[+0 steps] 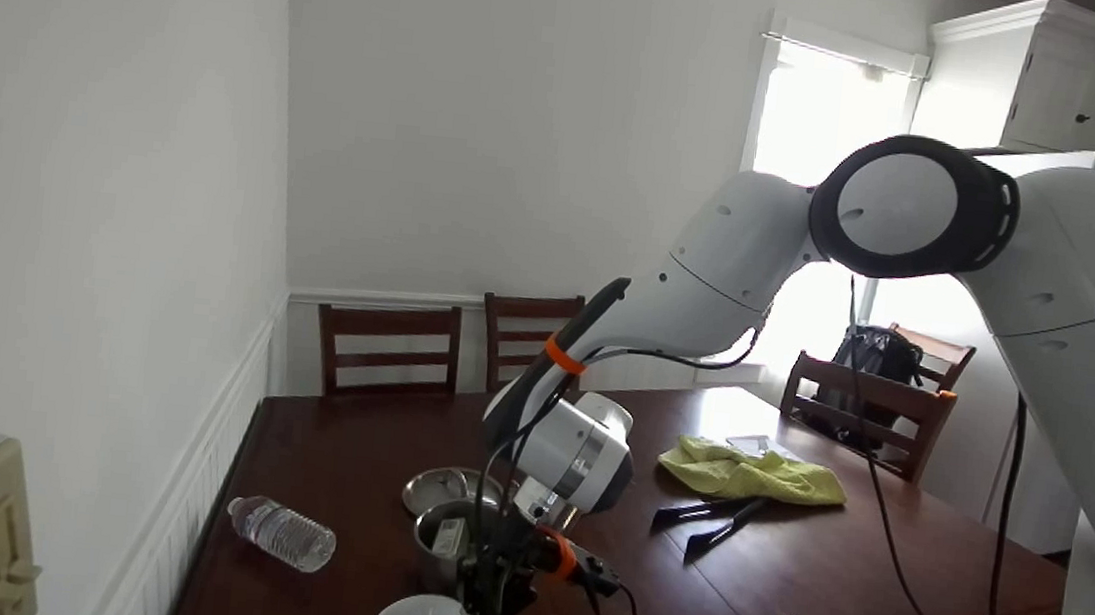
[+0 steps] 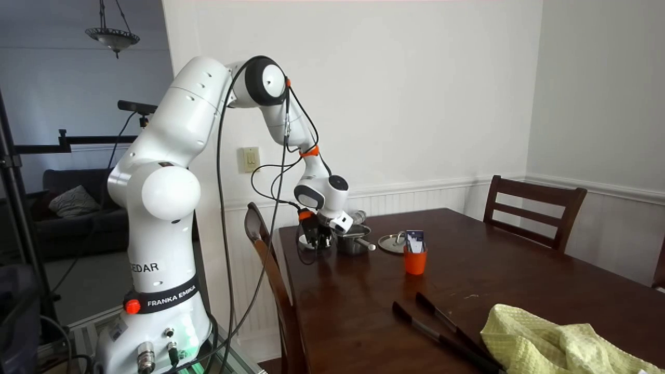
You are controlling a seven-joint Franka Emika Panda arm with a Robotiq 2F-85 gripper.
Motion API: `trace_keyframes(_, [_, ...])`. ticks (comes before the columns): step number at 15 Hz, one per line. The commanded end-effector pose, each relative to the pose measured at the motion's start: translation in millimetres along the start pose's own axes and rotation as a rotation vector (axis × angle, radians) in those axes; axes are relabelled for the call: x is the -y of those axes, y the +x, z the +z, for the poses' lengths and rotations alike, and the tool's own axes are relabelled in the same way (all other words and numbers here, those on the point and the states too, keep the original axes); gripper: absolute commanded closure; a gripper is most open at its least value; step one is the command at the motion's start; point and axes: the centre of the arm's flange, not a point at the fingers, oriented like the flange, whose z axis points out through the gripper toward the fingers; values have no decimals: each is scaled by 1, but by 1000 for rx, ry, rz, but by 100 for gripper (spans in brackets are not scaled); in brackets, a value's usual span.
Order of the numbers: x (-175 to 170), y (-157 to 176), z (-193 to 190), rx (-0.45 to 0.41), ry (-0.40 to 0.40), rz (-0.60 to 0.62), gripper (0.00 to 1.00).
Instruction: Move the white bowl to the center of the table.
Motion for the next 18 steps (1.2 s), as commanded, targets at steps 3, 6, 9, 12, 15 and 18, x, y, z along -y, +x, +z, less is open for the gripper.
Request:
trace_keyframes(3, [11, -10, -34, 5, 113, -59, 98])
trace_keyframes(6, [22, -10, -85, -75, 240, -108, 98])
trace_keyframes(9, [10, 2, -150, -225, 319, -52, 98])
trace_keyframes(12, [-28, 11, -214, -376, 337, 74, 98])
trace_keyframes(15, [-90, 13, -269, -502, 300, 201, 98])
trace_keyframes(18, [-109, 23, -271, -510, 276, 220, 93])
